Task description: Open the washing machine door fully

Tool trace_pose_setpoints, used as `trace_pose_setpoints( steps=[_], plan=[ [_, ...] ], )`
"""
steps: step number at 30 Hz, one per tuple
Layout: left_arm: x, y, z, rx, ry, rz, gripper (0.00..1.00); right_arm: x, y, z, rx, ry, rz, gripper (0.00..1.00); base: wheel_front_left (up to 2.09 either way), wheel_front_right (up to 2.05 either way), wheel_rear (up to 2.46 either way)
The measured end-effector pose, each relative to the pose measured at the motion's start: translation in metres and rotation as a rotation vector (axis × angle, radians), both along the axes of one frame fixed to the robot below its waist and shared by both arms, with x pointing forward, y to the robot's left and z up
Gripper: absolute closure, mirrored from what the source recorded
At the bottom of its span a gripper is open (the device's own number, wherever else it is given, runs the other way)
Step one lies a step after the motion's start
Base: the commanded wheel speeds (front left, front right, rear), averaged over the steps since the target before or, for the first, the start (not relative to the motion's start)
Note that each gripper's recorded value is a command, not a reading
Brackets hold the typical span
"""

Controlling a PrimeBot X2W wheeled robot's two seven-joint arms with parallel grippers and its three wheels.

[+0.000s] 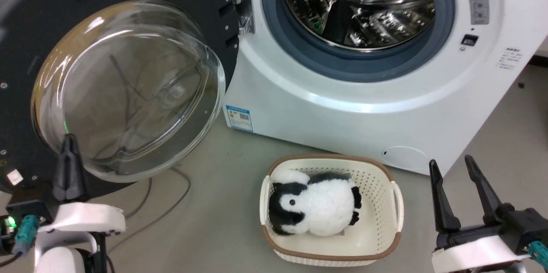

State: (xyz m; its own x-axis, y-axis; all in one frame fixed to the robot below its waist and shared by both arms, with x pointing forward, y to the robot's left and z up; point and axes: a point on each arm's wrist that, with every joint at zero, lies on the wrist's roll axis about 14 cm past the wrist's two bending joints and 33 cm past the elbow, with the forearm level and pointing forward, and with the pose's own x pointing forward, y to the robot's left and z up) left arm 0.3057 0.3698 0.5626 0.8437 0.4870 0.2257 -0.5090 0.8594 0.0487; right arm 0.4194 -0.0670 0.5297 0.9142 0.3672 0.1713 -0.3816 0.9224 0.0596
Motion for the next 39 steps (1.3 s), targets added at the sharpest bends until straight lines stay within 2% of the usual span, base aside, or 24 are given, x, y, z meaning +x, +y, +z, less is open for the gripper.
trace_pose_setpoints(
  steps=[4, 5, 6, 7, 19, 35, 36, 39],
  plan=[
    [0.004, -0.022, 0.002, -0.001, -0.016, -0.073, 1.0, -0.008, -0.012, 0.007, -0.004, -0.016, -0.031, 0.0, 0.0, 0.0, 0.0],
    [0.005, -0.028, 0.002, -0.003, -0.019, -0.091, 0.97, -0.01, -0.016, 0.008, -0.002, -0.019, -0.042, 0.0, 0.0, 0.0, 0.0],
    [0.006, -0.034, 0.002, -0.007, -0.023, -0.109, 0.51, -0.012, -0.02, 0.009, -0.001, -0.021, -0.051, 0.0, 0.0, 0.0, 0.0],
    [0.007, -0.041, 0.001, -0.013, -0.026, -0.13, 0.0, -0.014, -0.023, 0.01, -0.002, -0.023, -0.059, 0.0, 0.0, 0.0, 0.0],
    [0.031, -0.108, -0.015, -0.047, 0.006, -0.34, 0.0, -0.033, -0.061, 0.023, -0.003, -0.06, -0.163, 0.0, 0.0, 0.0, 0.0],
    [0.049, -0.176, -0.05, -0.108, 0.103, -0.522, 0.0, -0.06, -0.107, 0.015, -0.005, -0.035, -0.297, 0.0, 0.0, 0.0, 0.0],
    [0.049, -0.178, -0.052, -0.109, 0.109, -0.526, 1.0, -0.061, -0.109, 0.015, -0.005, -0.033, -0.303, 1.0, 0.0, 0.0, 0.0],
    [0.049, -0.179, -0.052, -0.11, 0.11, -0.527, 1.0, -0.061, -0.109, 0.015, -0.006, -0.033, -0.304, 1.0, 0.0, 0.0, 0.0]
  ],
)
